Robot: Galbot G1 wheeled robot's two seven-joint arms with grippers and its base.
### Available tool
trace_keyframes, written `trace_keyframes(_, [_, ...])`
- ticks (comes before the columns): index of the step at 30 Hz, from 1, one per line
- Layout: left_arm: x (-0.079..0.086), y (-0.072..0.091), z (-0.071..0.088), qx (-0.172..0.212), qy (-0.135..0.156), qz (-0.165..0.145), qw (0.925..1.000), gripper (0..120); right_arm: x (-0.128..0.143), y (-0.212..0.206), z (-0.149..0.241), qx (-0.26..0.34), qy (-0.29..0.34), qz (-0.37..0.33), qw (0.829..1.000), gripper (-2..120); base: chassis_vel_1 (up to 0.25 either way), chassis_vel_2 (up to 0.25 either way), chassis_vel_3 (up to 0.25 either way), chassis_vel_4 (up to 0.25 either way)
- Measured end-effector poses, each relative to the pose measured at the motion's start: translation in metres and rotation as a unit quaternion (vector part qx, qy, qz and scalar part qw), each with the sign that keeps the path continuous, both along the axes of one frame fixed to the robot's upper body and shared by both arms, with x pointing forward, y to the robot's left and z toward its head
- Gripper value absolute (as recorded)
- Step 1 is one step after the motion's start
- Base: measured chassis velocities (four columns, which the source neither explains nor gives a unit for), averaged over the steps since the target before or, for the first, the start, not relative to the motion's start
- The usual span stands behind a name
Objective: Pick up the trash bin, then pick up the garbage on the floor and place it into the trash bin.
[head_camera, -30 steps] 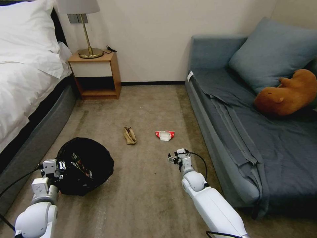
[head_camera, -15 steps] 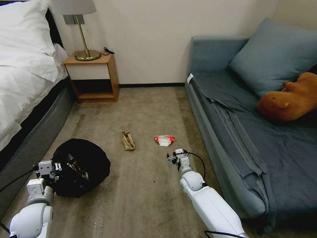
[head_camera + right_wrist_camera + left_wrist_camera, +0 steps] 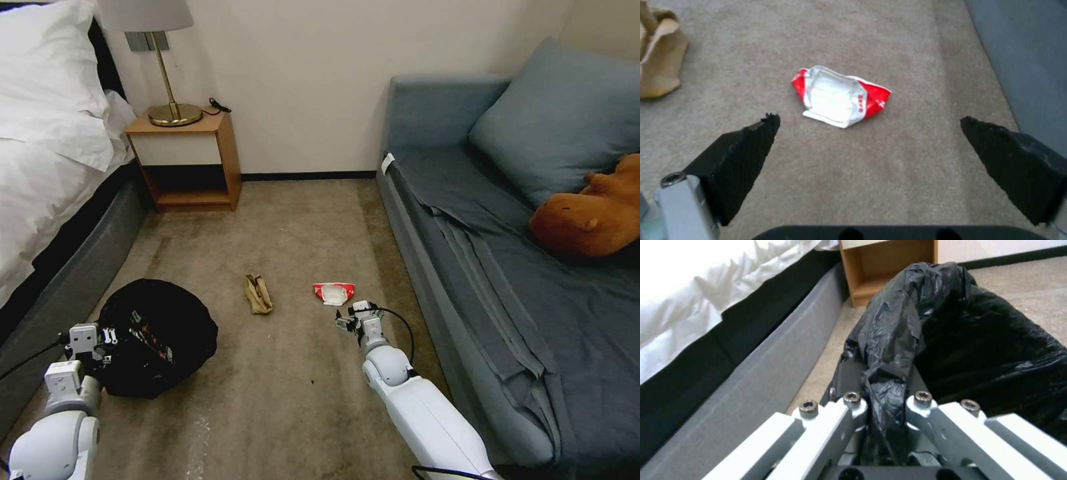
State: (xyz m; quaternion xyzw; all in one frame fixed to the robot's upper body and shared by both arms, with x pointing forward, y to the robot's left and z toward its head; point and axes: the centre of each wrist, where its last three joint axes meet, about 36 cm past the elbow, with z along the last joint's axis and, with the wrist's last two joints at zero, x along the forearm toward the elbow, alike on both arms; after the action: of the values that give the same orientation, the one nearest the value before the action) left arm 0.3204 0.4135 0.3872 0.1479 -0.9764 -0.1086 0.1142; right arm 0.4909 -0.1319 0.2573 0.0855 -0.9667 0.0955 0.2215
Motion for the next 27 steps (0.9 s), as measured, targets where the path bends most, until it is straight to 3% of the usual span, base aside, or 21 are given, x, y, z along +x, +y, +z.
trace_keyframes(12, [-0.0001,-0.0075,-0.0029,-0.001,0.003,-0.005,1.0,5,-0.0061,-0.0068,-0.0053,-0.003,0.001,-0.005,1.0,100,-0.075,0.079,0.071,-0.078])
trace_keyframes(27, [0.0005,0.0002,-0.0046,-0.001,0.005,0.0,1.0,5,-0.0052,0.0008,-0.0074,-0.002,0.005,0.001,1.0,100,-0.084,0.084,0.082,-0.081])
